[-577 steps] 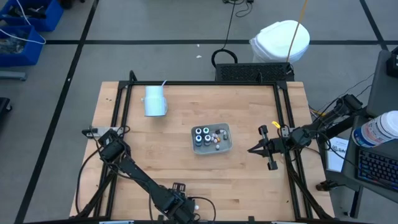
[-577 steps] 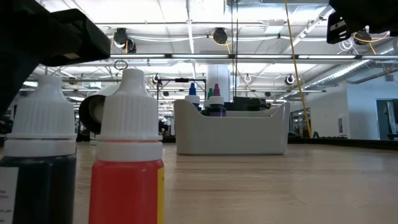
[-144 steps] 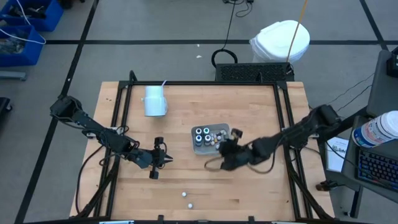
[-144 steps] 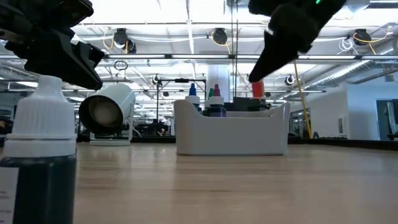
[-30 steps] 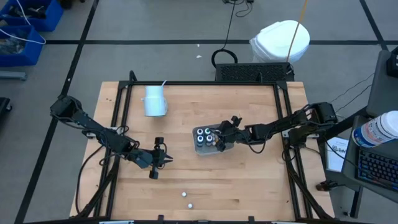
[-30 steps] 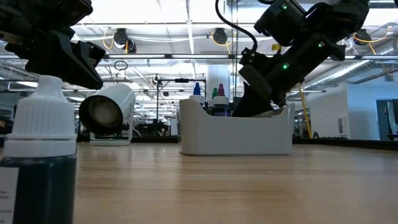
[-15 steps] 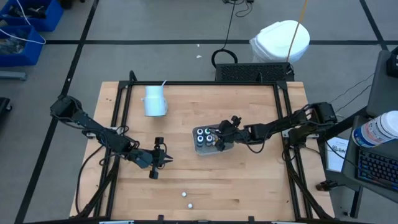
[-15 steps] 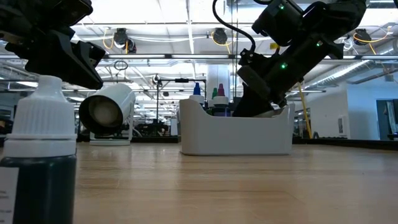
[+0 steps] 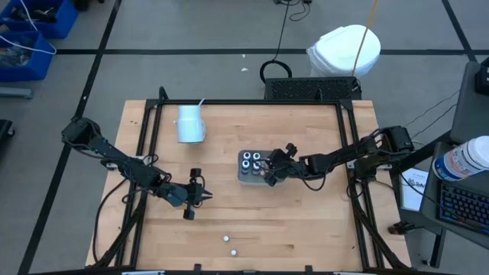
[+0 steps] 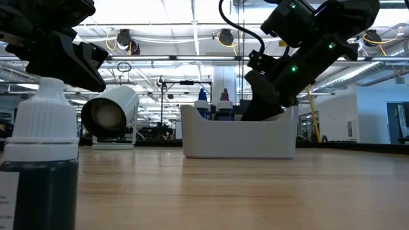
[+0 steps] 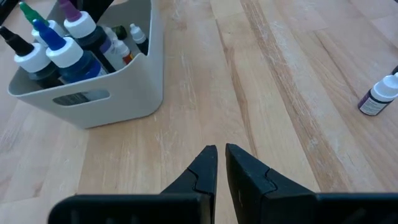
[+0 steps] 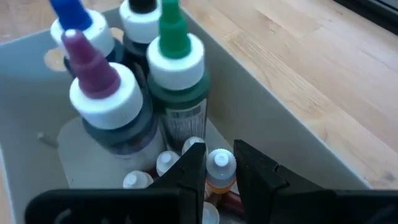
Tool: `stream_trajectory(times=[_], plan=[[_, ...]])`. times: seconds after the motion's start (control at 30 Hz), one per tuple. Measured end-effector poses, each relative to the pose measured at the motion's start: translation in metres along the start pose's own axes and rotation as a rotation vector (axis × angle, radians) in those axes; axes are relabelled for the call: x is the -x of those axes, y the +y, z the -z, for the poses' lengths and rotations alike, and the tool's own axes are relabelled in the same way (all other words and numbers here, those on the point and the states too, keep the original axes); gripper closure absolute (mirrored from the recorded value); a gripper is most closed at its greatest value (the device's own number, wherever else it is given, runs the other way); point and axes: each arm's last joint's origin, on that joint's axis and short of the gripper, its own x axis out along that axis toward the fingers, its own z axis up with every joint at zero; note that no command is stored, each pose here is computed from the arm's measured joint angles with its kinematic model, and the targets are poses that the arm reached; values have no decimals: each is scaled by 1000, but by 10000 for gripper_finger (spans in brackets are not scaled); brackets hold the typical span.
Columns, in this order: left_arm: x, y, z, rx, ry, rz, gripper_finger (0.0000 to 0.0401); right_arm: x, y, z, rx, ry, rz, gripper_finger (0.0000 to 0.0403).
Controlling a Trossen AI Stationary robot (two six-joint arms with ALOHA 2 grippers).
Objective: Pick & Place food coloring
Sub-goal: Put the small orange food coloring bottle into the white container
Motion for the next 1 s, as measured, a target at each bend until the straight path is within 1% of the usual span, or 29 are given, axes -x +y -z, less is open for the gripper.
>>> stream_trajectory(times=[0.3,0.43,0.57,0.77,1.0], plan=[[0,0,0,0,0,0,359,1,3,0,83,-17,-17,344],[0,0,0,0,0,0,359,1,4,-2,75,-29,-25,341],[0,0,0,-2,0,0,359,2,6,-5,56,-57,-42,328],[0,0,0,-2,0,0,359,0,4,-5,48,-32,-71,312],[0,0,0,-2,0,0,359,0,4,-5,45,-28,-75,310]])
